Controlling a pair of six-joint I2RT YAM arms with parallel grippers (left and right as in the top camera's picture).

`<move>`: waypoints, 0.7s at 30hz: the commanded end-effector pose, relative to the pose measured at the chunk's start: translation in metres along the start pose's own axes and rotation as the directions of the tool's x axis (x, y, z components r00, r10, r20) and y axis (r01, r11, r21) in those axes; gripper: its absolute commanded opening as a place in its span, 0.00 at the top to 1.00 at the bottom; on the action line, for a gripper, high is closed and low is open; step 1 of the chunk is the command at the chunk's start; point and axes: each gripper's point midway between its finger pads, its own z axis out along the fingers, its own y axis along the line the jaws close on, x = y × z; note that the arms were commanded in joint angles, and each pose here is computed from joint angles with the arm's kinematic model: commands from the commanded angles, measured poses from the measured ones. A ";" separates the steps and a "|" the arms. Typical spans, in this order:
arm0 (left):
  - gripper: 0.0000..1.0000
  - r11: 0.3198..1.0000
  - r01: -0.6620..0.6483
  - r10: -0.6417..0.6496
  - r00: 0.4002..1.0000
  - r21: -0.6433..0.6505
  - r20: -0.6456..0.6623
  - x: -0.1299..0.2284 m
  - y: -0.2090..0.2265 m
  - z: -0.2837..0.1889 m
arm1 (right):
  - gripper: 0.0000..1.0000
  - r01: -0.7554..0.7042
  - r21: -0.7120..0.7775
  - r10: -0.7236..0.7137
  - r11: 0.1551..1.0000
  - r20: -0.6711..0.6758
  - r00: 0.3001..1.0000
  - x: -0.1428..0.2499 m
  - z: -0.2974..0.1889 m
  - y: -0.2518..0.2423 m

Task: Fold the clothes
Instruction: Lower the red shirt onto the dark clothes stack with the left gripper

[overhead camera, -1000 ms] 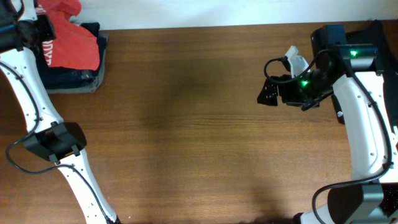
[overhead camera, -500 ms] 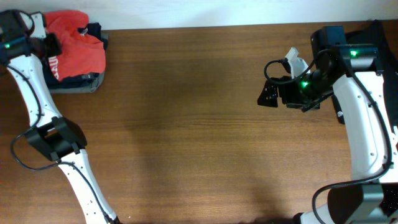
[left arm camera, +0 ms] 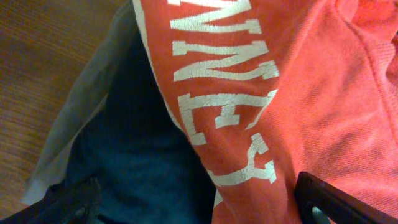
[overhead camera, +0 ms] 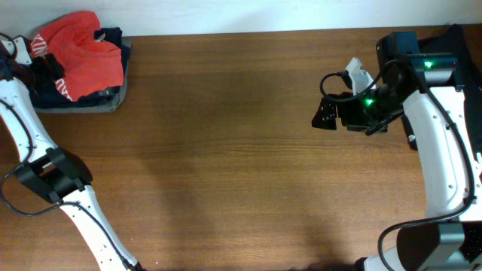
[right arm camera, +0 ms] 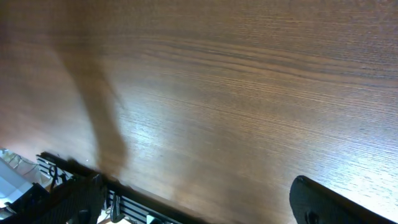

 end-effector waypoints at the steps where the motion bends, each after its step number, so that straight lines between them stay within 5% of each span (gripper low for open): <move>1: 0.01 1.000 0.020 -0.020 0.996 0.005 0.086 -0.031 -0.013 -0.044 | 0.01 -0.002 0.010 0.002 1.000 0.020 1.000 0.002 -0.007 -0.001; 9: 0.07 1.000 -0.022 0.015 0.962 0.020 0.272 -0.084 -0.048 -0.133 | 0.01 -0.001 0.010 0.001 1.000 0.023 1.000 0.001 -0.007 -0.001; 10: 0.38 0.999 -0.046 0.036 0.944 0.023 0.327 -0.098 -0.057 -0.142 | 0.01 0.000 0.010 0.000 1.000 0.025 1.000 0.001 -0.007 -0.001; 12: 0.79 0.997 -0.072 0.056 0.923 0.028 0.381 -0.111 -0.068 -0.145 | 0.01 0.000 0.009 0.000 1.000 0.026 1.000 0.000 -0.007 -0.001; 14: 1.00 0.995 -0.094 0.072 0.908 0.035 0.413 -0.119 -0.078 -0.139 | 0.01 0.000 0.006 0.000 1.000 0.026 1.000 0.000 -0.007 0.000; 21: 0.99 0.988 -0.140 0.101 0.894 0.058 0.437 -0.120 -0.102 -0.080 | 0.01 0.001 0.007 -0.001 1.000 0.026 1.000 0.000 -0.007 0.000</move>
